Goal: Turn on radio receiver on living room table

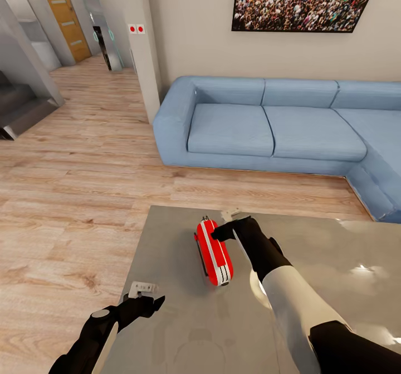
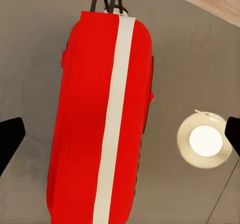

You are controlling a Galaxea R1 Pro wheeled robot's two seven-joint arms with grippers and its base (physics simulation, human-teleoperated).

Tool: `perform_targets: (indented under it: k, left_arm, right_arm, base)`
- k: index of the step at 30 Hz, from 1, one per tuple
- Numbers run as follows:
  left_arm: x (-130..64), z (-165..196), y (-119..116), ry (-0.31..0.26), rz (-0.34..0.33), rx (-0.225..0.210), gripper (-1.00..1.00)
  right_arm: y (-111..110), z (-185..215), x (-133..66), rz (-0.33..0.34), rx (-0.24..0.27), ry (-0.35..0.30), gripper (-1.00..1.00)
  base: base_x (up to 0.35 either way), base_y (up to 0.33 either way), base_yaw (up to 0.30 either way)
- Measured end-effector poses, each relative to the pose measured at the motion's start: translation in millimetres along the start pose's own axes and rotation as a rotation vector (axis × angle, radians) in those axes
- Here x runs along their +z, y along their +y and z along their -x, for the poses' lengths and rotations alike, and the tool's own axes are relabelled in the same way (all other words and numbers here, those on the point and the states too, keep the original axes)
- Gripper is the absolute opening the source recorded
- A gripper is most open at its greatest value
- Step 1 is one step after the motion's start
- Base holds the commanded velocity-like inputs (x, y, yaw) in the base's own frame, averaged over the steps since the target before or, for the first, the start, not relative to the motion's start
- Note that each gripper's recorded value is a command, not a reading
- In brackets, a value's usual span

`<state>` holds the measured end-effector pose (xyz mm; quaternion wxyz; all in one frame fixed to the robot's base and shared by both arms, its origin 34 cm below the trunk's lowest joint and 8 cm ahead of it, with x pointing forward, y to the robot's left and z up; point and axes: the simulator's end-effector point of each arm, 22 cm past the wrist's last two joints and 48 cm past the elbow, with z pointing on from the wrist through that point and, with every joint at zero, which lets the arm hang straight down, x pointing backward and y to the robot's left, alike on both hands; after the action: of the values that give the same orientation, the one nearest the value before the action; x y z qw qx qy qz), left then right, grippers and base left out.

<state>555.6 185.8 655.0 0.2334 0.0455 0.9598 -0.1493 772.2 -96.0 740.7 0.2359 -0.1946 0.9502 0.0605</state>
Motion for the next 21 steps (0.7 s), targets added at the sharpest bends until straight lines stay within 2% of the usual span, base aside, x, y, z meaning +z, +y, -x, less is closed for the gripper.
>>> perform_targets:
  k: [5, 8, 14, 21]
  left_arm:
    - [0.1, 0, 0, 0.000, 0.000, 0.000, 1.00]
    - [0.1, 0, -1, 0.000, -0.001, 0.000, 1.00]
    - [0.2, 0, -1, 0.000, -0.001, -0.001, 1.00]
    - [0.0, 0, 0, 0.000, 0.000, 0.000, 1.00]
  right_arm:
    - [6, -17, 15.3, 0.024, -0.005, 0.020, 1.00]
    - [12, -20, 22.1, 0.056, 0.021, 0.027, 1.00]
    - [18, -22, 25.9, 0.087, 0.055, 0.032, 1.00]
    - [20, -23, 26.7, 0.093, 0.063, 0.034, 1.00]
  base:
    - [0.000, 0.000, 0.000]
    - [0.000, 0.000, 0.000]
    - [0.000, 0.000, 0.000]
    - [0.000, 0.000, 0.000]
